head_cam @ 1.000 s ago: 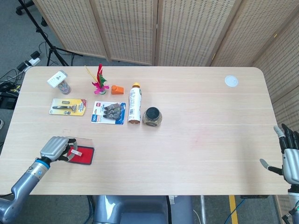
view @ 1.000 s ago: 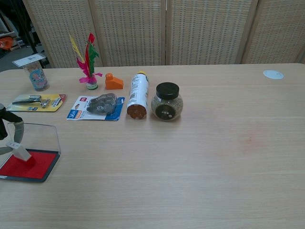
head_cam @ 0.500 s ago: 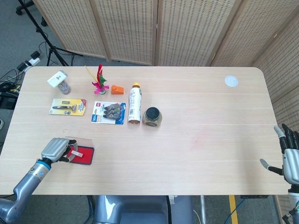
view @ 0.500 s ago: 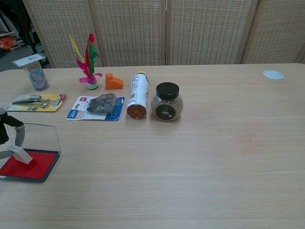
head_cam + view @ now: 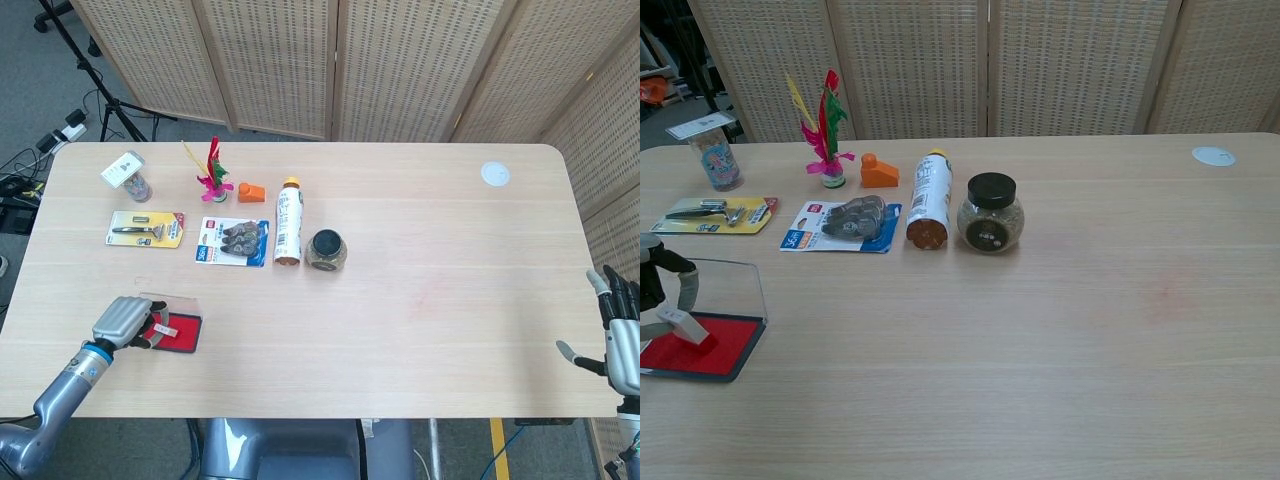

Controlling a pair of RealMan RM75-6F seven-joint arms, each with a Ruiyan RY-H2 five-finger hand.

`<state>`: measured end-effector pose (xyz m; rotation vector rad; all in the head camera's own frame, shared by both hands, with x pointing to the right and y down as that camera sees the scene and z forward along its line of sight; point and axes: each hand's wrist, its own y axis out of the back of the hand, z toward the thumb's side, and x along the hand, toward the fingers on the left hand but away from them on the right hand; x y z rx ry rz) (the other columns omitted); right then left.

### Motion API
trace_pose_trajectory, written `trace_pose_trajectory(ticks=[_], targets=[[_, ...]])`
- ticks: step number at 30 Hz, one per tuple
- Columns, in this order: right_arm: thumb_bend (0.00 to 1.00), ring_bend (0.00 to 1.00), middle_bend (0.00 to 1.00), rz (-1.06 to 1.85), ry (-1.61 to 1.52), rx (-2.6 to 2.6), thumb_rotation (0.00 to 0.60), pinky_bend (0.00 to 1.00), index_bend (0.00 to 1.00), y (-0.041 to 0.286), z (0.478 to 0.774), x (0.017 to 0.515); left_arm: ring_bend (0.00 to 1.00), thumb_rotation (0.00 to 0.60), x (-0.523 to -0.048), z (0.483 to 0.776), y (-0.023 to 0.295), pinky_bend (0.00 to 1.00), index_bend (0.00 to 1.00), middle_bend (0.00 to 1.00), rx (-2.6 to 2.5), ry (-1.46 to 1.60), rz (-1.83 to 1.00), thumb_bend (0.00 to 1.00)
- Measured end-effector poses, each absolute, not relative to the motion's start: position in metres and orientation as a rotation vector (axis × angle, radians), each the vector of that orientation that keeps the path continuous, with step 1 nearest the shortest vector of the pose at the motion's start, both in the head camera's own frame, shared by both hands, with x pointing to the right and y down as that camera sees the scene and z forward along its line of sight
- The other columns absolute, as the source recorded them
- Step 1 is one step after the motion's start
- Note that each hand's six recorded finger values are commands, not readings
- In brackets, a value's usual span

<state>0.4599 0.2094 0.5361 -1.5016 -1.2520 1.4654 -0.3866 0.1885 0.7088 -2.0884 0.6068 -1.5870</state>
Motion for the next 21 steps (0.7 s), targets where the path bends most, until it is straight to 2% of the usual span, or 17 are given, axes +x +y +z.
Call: trace_pose_trajectory(ticks=[21], targets=[[0.00,0.00,0.00,1.465,-1.253,-1.507,0.600,0.00,0.00,0.2098,0.5364,0.4600,0.98,0.600,-0.3860,0.7145,0.1868,0.96,0.64,1.00,-2.081,0.602,-1.601,0.37]])
